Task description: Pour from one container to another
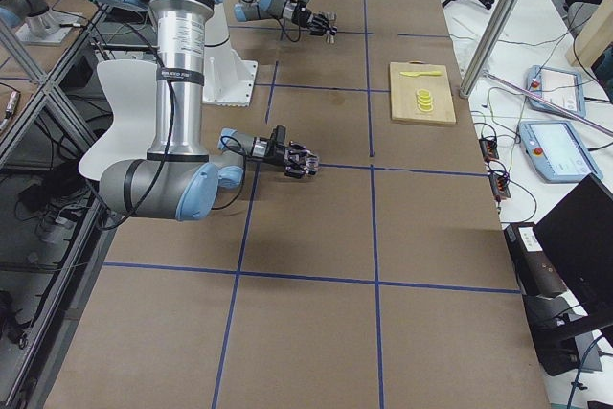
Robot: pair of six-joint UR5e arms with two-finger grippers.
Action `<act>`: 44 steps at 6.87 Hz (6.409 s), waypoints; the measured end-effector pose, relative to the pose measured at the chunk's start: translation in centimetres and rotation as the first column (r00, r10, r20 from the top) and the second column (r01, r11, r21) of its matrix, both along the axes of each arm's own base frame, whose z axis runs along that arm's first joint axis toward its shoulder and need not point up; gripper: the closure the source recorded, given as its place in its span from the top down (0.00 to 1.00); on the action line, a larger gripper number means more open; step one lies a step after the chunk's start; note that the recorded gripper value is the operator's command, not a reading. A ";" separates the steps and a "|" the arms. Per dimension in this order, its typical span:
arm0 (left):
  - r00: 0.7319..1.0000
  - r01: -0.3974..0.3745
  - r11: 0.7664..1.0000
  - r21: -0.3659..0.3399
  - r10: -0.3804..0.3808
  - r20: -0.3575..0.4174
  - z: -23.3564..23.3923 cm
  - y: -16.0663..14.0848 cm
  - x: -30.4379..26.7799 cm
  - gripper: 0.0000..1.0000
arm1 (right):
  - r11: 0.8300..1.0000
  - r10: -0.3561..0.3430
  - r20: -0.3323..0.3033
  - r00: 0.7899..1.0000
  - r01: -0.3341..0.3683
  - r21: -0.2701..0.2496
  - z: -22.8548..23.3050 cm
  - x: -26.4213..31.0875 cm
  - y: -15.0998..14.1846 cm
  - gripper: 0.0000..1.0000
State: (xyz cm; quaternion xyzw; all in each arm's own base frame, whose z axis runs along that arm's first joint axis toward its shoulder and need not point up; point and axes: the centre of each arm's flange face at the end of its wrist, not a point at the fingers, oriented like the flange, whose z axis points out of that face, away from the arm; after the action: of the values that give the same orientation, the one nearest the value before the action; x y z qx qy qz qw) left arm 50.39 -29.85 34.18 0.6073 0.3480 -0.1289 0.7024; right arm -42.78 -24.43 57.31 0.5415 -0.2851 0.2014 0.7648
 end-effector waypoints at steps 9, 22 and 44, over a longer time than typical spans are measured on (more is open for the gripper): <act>1.000 -0.008 1.000 0.002 0.008 -0.006 -0.6 0.1 0.1 0.00 | 0.996 -0.026 -0.009 1.000 0.027 0.081 -9.4 -2.4 -3.7 0.00; 0.937 -0.345 0.932 0.110 0.334 0.105 -8.9 -3.1 7.4 0.00 | 0.980 -0.157 -0.119 0.980 0.170 0.107 -36.6 -5.9 -0.8 0.00; 0.917 -0.399 0.900 0.173 0.396 0.053 -12.2 -2.8 10.2 0.00 | 0.975 -0.180 -0.541 0.822 0.221 0.011 -41.7 -6.3 -4.9 0.00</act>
State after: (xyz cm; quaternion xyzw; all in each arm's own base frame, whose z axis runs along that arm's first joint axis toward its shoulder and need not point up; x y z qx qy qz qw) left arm 60.61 -32.69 22.02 0.5855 0.4692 0.0540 0.6589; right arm -49.12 -29.28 15.57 0.5708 -0.1226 -0.0502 0.8104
